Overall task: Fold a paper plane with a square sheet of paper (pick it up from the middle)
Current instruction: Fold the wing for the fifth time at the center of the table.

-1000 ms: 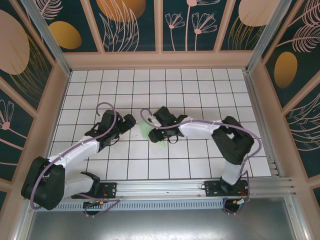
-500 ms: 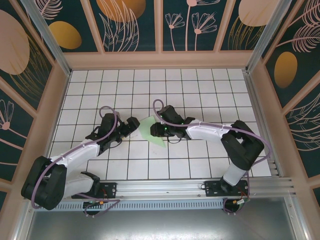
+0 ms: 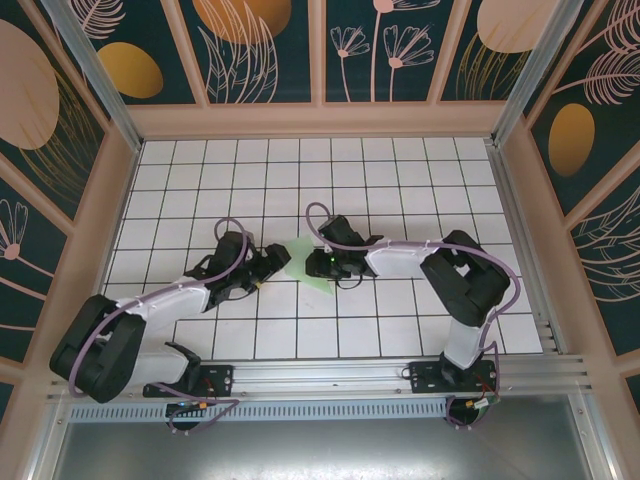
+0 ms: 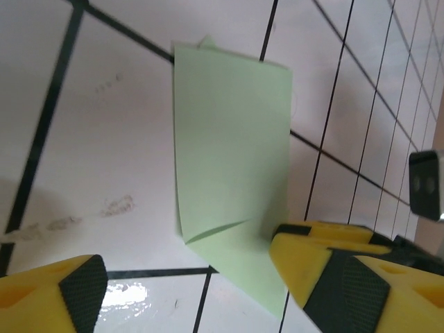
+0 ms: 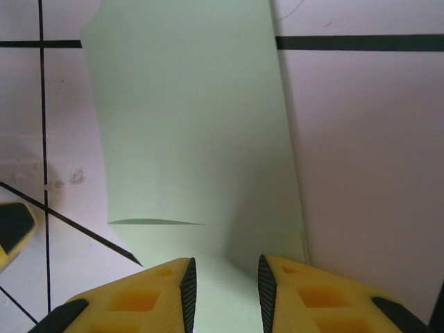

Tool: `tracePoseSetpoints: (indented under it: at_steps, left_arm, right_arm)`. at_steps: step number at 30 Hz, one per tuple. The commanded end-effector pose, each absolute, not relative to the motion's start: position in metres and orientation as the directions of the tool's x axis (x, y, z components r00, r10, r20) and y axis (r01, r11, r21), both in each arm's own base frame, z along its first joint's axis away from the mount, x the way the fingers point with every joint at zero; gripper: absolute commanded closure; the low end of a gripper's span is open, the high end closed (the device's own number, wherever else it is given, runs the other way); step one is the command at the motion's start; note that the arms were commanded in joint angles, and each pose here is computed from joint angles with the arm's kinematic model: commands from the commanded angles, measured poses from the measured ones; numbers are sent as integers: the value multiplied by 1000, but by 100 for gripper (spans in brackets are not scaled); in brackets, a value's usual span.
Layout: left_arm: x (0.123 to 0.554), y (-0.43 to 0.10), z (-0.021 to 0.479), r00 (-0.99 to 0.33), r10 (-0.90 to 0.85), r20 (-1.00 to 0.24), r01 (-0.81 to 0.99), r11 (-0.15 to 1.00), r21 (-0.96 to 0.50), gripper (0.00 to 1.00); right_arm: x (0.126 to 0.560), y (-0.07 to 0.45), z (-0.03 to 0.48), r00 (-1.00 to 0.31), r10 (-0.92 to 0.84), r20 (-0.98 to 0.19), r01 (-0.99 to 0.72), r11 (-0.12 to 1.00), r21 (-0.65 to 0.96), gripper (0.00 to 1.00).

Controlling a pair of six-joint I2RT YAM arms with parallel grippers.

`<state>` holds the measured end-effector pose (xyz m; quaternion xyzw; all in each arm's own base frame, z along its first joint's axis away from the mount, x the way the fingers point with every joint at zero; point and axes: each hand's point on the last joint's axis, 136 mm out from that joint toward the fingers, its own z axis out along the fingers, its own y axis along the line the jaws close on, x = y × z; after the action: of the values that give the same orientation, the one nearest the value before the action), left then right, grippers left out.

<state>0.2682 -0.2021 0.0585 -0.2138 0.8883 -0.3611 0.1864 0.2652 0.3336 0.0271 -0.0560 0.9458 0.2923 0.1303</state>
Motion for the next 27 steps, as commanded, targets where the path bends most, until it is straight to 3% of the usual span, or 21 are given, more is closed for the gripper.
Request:
tracePoseSetpoints:
  at_steps: [1, 5, 15, 23, 27]
  left_arm:
    - [271, -220, 68, -850, -506, -147, -228, 605, -763, 15]
    - [270, -227, 67, -856, -502, -122, -235, 589, -773, 24]
    - [274, -231, 54, -851, -521, -67, -295, 580, -760, 33]
    - [277, -238, 53, -857, -513, -45, -300, 568, -766, 48]
    - [278, -239, 50, -859, -510, -39, -305, 571, -762, 50]
  right_arm:
    - [261, 329, 20, -976, -2, -218, -136, 786, 603, 68]
    - [257, 323, 18, -983, 10, -182, -112, 756, 645, 68]
    - [256, 313, 16, -990, 43, -135, -65, 709, 702, 68]
    - [254, 311, 14, -991, 47, -124, -56, 699, 713, 68]
    - [255, 309, 13, -991, 53, -121, -50, 697, 715, 68]
